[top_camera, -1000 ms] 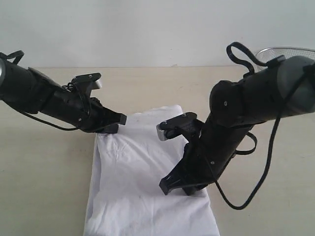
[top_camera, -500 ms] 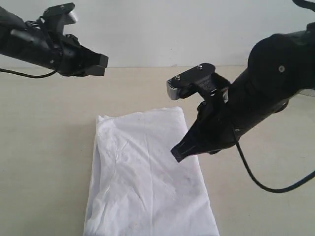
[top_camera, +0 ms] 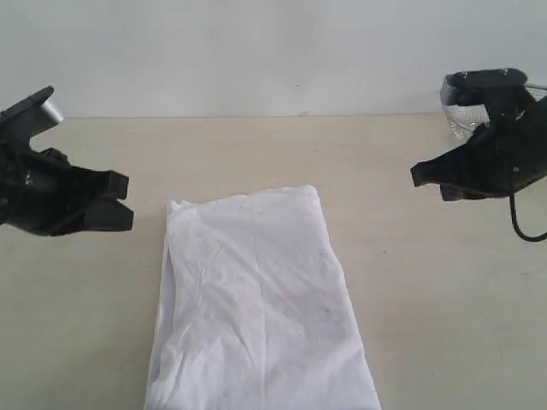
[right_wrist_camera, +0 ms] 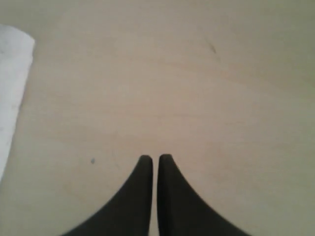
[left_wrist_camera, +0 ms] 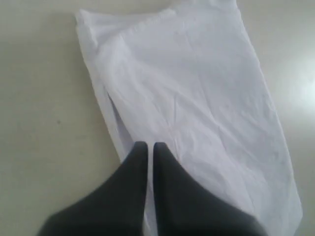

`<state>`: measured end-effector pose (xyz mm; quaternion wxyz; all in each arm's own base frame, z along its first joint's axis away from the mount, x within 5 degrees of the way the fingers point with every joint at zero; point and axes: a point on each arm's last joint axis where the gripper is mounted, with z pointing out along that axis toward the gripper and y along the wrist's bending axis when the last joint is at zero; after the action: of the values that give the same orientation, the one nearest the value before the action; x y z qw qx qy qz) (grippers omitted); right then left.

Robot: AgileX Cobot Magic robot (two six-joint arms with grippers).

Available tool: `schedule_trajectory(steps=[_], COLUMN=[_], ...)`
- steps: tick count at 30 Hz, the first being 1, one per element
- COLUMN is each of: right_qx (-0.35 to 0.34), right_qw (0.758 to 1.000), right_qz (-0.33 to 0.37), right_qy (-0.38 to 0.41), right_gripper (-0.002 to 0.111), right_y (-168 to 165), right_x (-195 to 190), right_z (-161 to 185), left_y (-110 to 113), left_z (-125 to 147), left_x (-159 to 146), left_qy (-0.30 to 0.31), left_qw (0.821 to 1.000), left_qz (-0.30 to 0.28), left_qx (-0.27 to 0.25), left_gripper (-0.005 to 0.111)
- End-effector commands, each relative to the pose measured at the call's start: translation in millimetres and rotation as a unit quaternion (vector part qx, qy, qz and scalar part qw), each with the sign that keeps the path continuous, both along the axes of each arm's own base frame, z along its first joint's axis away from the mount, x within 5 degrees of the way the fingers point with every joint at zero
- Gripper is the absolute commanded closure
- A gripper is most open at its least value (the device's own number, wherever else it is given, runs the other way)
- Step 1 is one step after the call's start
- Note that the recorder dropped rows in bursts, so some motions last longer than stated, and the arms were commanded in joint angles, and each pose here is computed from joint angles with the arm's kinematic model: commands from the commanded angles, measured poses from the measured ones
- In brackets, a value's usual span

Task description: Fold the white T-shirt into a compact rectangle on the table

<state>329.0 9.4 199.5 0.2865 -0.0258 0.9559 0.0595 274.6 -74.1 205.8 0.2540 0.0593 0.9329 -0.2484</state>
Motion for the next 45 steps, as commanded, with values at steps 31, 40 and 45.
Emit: schedule_trajectory(steps=[31,40,45], right_qx=[0.162,0.148,0.152], right_qw=[0.972,0.974,0.971], right_qz=[0.161,0.158,0.16], right_qy=[0.059,0.062,0.092], right_gripper=[0.023,0.058,0.107], right_y=[92,117,120], right_x=[45,41,45], right_z=[-85,-92,-117], left_y=[26,25,23], left_z=[-20,-20,-20], left_x=[-109,-109,-110], left_qy=[-0.037,-0.035,-0.03], left_qw=[0.992,0.992,0.993], left_qz=[0.12,0.117,0.109], left_qx=[-0.012,-0.014,-0.018], left_gripper=[0.102,0.102,0.102])
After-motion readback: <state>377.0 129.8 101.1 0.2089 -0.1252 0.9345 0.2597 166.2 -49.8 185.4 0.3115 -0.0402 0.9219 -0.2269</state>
